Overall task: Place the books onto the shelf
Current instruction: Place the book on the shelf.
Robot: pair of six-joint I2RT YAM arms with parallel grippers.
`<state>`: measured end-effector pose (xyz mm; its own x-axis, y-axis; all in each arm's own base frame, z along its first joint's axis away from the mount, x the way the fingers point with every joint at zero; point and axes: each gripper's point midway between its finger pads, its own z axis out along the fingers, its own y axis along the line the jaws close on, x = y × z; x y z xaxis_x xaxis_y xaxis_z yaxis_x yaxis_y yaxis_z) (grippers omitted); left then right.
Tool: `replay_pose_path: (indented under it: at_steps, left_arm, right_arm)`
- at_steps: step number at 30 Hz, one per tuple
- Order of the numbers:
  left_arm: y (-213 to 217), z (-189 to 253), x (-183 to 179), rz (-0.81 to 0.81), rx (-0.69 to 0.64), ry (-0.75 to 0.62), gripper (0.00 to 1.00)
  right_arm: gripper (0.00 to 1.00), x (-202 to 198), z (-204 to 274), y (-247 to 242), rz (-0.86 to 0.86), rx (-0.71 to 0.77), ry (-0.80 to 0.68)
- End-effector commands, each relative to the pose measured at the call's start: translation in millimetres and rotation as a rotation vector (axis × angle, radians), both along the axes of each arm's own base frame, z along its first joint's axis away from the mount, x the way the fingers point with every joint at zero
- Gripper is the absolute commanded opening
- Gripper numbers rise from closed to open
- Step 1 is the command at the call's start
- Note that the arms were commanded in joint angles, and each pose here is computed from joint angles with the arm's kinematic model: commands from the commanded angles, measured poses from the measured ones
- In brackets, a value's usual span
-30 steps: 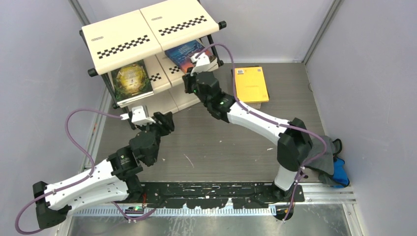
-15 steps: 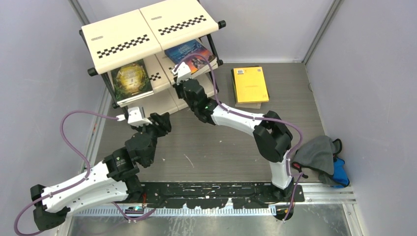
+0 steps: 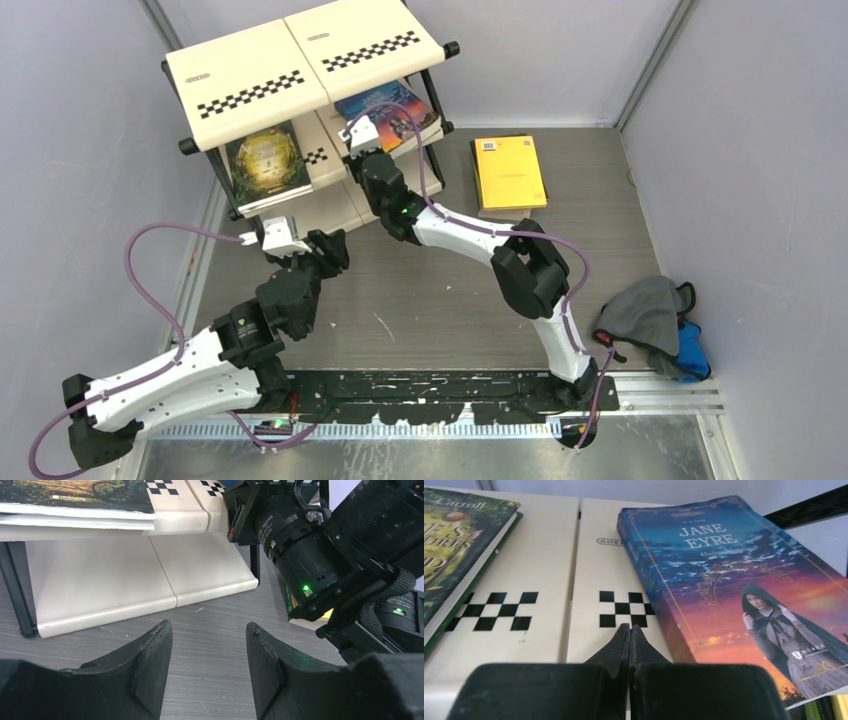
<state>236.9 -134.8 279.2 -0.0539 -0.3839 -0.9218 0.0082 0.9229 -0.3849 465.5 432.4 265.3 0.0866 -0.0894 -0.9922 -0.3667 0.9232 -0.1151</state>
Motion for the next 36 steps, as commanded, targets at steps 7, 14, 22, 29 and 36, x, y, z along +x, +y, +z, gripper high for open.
replay_pose_path:
  at_steps: [7,14,22,29,36]
  left_arm:
    - [5.0,15.2,-0.5,0.018,-0.033,-0.031,0.56]
    - [4.6,12.3,-0.2,0.020,-0.028,-0.027,0.56]
    - [4.1,11.6,1.1,0.026,-0.014,-0.027,0.56]
    - [1.1,10.2,3.6,0.030,0.002,-0.028,0.56]
    - [-2.3,7.2,5.7,0.030,0.013,-0.023,0.56]
  right_arm:
    - [0.01,32.0,41.0,-20.7,-0.193,0.053,-0.111]
    - [0.01,45.8,37.8,-27.9,-0.254,0.037,-0.145]
    - [0.01,58.9,40.0,-33.9,-0.313,0.016,-0.191]
    - [0.01,70.6,35.1,-37.5,-0.334,-0.001,-0.199]
    - [0.01,80.3,36.1,-46.3,-0.364,-0.002,-0.211]
